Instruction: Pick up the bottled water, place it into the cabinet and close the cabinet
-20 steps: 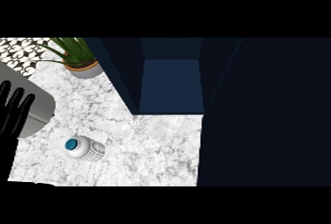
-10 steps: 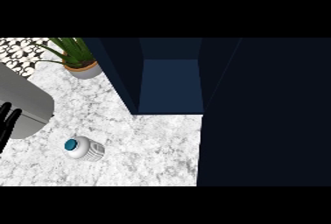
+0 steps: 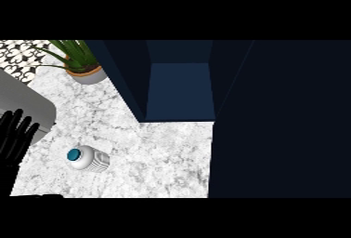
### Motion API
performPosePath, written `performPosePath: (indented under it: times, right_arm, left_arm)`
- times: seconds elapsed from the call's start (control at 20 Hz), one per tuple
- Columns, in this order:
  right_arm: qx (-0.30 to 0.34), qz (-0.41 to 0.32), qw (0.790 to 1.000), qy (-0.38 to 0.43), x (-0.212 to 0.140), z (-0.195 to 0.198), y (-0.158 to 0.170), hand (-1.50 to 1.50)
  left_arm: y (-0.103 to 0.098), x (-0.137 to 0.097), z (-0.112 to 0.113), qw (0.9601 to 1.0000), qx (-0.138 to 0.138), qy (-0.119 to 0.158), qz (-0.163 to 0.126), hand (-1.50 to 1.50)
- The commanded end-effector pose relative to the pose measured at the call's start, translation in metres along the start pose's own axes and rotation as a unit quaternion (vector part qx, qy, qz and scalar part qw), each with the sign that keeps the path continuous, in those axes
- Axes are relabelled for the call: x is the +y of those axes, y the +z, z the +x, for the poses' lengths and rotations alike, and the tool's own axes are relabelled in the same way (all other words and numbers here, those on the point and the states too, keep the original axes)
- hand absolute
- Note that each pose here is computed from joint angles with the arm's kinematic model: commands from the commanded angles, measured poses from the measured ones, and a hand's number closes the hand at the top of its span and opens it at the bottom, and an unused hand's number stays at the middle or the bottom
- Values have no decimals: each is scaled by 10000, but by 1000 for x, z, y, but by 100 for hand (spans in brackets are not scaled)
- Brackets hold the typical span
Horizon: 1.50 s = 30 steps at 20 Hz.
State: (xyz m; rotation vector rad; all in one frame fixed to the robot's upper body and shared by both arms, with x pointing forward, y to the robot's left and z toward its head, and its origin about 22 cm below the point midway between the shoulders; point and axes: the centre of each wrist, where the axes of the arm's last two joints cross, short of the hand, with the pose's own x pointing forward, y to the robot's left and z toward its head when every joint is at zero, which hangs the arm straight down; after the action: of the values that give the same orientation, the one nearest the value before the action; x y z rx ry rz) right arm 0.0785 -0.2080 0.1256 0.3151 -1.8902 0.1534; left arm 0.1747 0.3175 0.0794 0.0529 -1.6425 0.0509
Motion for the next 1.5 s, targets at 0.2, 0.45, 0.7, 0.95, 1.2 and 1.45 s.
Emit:
performPosePath:
  times: [0.2, 0.45, 0.7, 0.95, 1.2, 1.45]
  right_arm:
    - [-230, 42, 9995, 215, 10, 49, 17, -150]
    - [-150, 38, 9996, 232, 15, 36, 24, -150]
    - [-179, 116, 9995, 225, 11, 32, 27, -150]
    - [-148, 86, 9995, 265, 12, 31, 29, -150]
    - [-141, 173, 9996, 180, 11, 37, 34, -150]
    - [-223, 151, 9993, 252, 10, 45, 34, -150]
  left_arm:
    - [1, 14, -73, 9971, 736, 161, -91, -150]
    - [-6, 20, -116, 9937, 995, 520, 54, -150]
    - [-16, 11, -153, 9936, 1039, 434, 39, -150]
    - [-31, 1, -184, 9924, 1018, 626, -295, -150]
    - [-12, 22, -212, 9920, 960, 725, -377, -150]
    - [-8, 9, -233, 9897, 924, 924, -586, -150]
